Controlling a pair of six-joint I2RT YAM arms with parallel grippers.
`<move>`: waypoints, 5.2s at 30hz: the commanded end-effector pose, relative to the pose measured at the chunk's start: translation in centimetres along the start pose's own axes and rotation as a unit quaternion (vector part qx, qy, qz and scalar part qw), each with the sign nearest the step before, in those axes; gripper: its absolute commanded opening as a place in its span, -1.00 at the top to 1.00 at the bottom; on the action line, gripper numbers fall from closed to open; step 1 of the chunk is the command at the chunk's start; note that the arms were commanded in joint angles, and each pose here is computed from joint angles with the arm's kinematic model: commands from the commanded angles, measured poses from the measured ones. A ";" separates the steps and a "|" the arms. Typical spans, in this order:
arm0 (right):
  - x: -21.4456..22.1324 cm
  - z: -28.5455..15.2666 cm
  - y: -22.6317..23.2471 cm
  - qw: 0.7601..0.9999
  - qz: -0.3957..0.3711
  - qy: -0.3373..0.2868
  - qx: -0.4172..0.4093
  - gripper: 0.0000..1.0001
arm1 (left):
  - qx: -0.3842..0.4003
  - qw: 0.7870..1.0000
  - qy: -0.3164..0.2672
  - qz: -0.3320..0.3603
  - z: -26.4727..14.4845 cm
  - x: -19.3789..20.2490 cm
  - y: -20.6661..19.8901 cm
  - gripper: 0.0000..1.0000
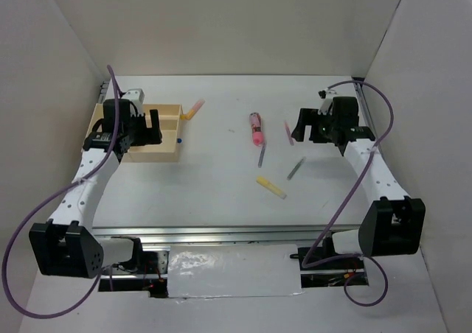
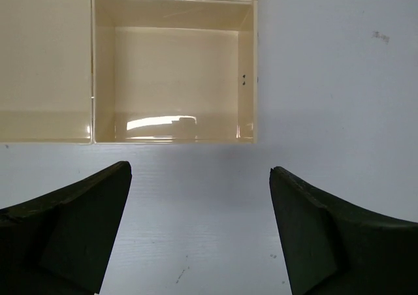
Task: Sort the stationery into containers
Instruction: Grab a piece of stationery with the right arm, then pass the stationery from the right arm to the left
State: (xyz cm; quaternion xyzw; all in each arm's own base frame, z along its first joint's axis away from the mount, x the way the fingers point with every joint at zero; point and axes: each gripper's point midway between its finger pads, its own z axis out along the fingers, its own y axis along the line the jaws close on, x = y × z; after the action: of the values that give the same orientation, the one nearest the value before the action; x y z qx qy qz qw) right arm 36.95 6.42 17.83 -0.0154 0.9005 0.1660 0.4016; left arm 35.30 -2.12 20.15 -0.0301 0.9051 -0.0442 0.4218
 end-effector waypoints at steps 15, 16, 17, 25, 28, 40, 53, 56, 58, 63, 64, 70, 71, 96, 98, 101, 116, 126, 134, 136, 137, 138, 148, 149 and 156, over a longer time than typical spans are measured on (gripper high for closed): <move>-6.9 9.7 4.4 0.998 -0.020 -0.022 0.060 -0.89 | -0.067 0.997 -0.033 0.002 -0.3 -1.9 -1.0 -0.99; -7.2 10.6 4.3 0.997 -0.012 -0.022 0.073 -0.88 | -0.068 0.997 -0.031 0.004 -0.2 -1.7 -0.9 -0.99; -9.0 11.0 4.9 0.997 -0.009 -0.036 0.070 -0.87 | -0.067 0.997 -0.032 0.006 -0.3 -1.7 -0.9 -0.98; -7.0 18.1 7.3 0.998 -0.023 0.016 0.059 -0.81 | -0.072 0.997 -0.014 0.015 1.0 0.0 -0.6 -0.99; -5.7 19.5 8.4 0.997 -0.037 0.031 0.054 -0.74 | -0.071 0.997 -0.009 0.013 1.4 0.5 -0.6 -0.99; -0.1 22.3 7.6 0.992 -0.047 0.104 0.058 -0.59 | -0.050 0.999 -0.005 0.019 2.2 1.1 -0.9 -0.99; 2.3 23.7 8.9 0.986 -0.080 0.141 0.048 -0.44 | -0.046 0.999 -0.004 0.006 2.2 1.0 0.1 -0.99; 2.9 23.9 9.0 0.983 -0.096 0.149 0.045 -0.36 | -0.037 0.999 -0.008 0.010 2.0 0.9 0.1 -0.98; 3.1 24.0 9.4 0.982 -0.104 0.153 0.031 -0.23 | -0.024 0.999 -0.010 0.024 1.9 0.9 -0.1 -0.99; 3.1 23.1 11.9 0.980 -0.124 0.154 -0.020 0.30 | 0.050 0.992 -0.053 0.104 0.2 1.1 -1.8 -0.95; 3.1 22.8 12.3 0.979 -0.131 0.156 -0.029 0.41 | 0.059 0.986 -0.091 0.129 -0.8 -0.1 -2.2 -0.91; 3.3 17.2 18.7 0.959 -0.161 0.158 -0.169 0.92 | 0.130 0.941 -0.129 0.285 -3.1 0.4 -4.3 -0.70; 3.2 15.9 19.3 0.954 -0.174 0.160 -0.187 1.00 | 0.149 0.929 -0.132 0.313 -3.5 0.8 -4.8 -0.67; 11.2 -2.1 31.3 0.707 -0.077 0.392 -0.584 1.00 | 0.369 0.640 -0.212 0.640 -10.0 8.0 -13.9 -0.72; 11.5 -2.2 31.4 0.702 -0.074 0.398 -0.586 1.00 | 0.379 0.654 -0.204 0.622 -10.2 7.4 -14.9 -0.72; 12.2 -2.4 31.5 0.698 -0.072 0.407 -0.586 1.00 | 0.377 0.660 -0.201 0.618 -10.3 6.9 -15.7 -0.70; 12.9 -3.1 32.3 0.683 -0.047 0.435 -0.585 1.00 | 0.343 0.645 -0.132 0.670 -8.7 8.8 -17.6 -0.66; 13.5 -3.9 32.8 0.677 -0.046 0.445 -0.585 1.00 | 0.328 0.647 -0.136 0.675 -7.9 9.0 -17.7 -0.61; 13.5 -4.4 33.2 0.673 -0.040 0.448 -0.588 1.00 | 0.328 0.641 -0.125 0.683 -7.4 10.1 -17.3 -0.48; 13.5 -4.5 33.3 0.672 -0.037 0.449 -0.588 1.00 | 0.331 0.637 -0.121 0.686 -7.4 10.6 -17.1 -0.48; 13.3 -4.5 33.3 0.673 -0.038 0.448 -0.588 1.00 | 0.329 0.637 -0.118 0.687 -7.3 10.8 -17.0 -0.48; 13.4 -4.6 33.3 0.672 -0.040 0.448 -0.588 1.00 | 0.328 0.637 -0.119 0.687 -7.2 10.8 -17.0 -0.47; 14.0 -4.9 33.5 0.671 -0.049 0.455 -0.583 1.00 | 0.318 0.644 -0.112 0.687 -6.6 11.3 -17.0 -0.34; 14.0 -4.9 33.5 0.671 -0.049 0.455 -0.583 1.00 | 0.318 0.644 -0.109 0.687 -6.5 11.4 -17.0 -0.28; 13.7 -5.3 33.4 0.675 -0.054 0.450 -0.583 -0.02 | 0.308 0.660 -0.103 0.677 -6.4 11.3 -16.8 0.70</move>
State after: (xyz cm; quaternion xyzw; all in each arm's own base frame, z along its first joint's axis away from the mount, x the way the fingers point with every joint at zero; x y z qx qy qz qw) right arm 19.76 38.10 17.29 -0.3668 0.7070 0.5891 -0.1362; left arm 23.15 -19.21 16.87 0.7365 0.5489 -0.0191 0.3948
